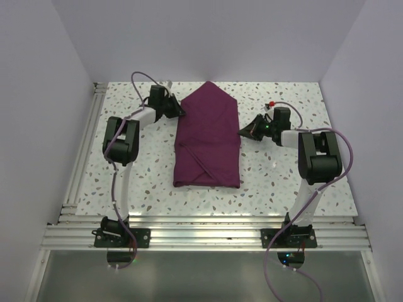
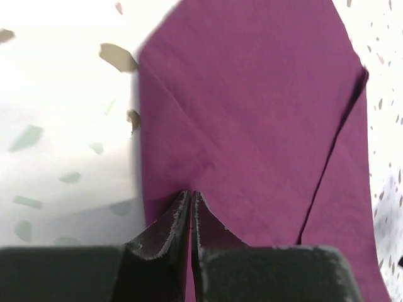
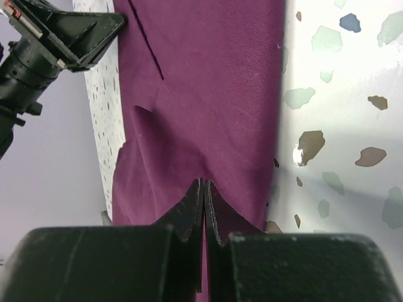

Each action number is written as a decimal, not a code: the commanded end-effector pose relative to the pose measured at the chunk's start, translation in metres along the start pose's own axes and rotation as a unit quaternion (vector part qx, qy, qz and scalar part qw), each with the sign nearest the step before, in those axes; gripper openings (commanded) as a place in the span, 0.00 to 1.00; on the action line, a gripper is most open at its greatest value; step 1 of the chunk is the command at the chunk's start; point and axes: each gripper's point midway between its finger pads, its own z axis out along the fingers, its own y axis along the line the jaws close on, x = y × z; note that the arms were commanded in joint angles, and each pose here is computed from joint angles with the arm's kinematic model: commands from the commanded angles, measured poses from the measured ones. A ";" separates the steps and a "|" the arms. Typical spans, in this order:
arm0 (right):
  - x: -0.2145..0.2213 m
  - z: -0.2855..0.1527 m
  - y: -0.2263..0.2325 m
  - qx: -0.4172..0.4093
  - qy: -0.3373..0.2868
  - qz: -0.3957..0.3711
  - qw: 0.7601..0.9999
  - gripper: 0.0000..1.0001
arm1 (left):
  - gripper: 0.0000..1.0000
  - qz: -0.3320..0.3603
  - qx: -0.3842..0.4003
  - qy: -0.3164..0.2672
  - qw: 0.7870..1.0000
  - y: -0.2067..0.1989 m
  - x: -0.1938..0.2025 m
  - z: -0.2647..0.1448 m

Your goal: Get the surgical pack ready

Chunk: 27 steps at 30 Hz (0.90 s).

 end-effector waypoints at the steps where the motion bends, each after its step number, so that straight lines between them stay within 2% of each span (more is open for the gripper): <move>1: -0.011 -0.012 0.028 -0.033 -0.017 -0.042 0.998 0.00 | 0.08 -0.035 -0.054 -0.029 0.998 0.035 -0.024 0.003; 5: -0.010 -0.010 0.026 -0.030 -0.013 -0.043 0.999 0.00 | 0.07 -0.048 -0.084 -0.040 0.994 0.062 -0.038 0.016; 8: -0.012 -0.008 0.024 -0.028 -0.013 -0.041 0.999 0.00 | 0.08 -0.045 -0.080 -0.059 0.994 0.064 -0.058 0.024; 10: -0.013 -0.006 0.021 -0.025 -0.012 -0.040 0.999 0.00 | 0.11 -0.046 -0.068 -0.055 0.995 0.068 -0.057 0.034; 11: -0.011 -0.003 0.018 -0.021 -0.009 -0.038 0.999 0.00 | 0.12 -0.039 -0.056 -0.067 0.995 0.061 -0.072 0.034; 13: -0.014 -0.001 0.014 -0.016 -0.009 -0.037 0.999 0.00 | 0.16 -0.037 -0.042 -0.066 0.996 0.059 -0.074 0.039; 16: -0.017 0.005 0.000 0.012 -0.002 -0.040 0.999 0.00 | 0.20 -0.031 -0.030 -0.081 0.996 0.047 -0.092 0.021; 17: -0.019 0.008 -0.002 0.016 0.001 -0.041 0.999 0.03 | 0.22 -0.034 -0.033 -0.077 0.996 0.055 -0.079 0.019; 18: -0.028 0.011 0.003 0.013 -0.003 -0.048 0.999 0.09 | 0.27 -0.035 -0.029 -0.081 0.996 0.051 -0.079 0.012; 19: -0.024 0.017 -0.010 0.030 0.010 -0.035 0.999 0.12 | 0.30 -0.033 -0.023 -0.093 0.995 0.039 -0.089 -0.006; 21: -0.036 0.024 -0.009 0.032 0.006 -0.044 0.998 0.20 | 0.39 -0.028 -0.013 -0.095 0.995 0.038 -0.080 -0.014; 23: -0.037 0.035 -0.024 0.046 0.015 -0.030 0.998 0.25 | 0.43 -0.028 -0.007 -0.090 0.996 0.033 -0.074 -0.023; 24: -0.049 0.040 -0.017 0.039 0.011 -0.035 0.999 0.28 | 0.45 -0.030 0.011 -0.083 0.996 0.027 -0.069 -0.026; 27: -0.060 0.056 -0.023 0.037 0.012 -0.026 0.999 0.31 | 0.48 -0.029 0.033 -0.077 0.996 0.019 -0.061 -0.030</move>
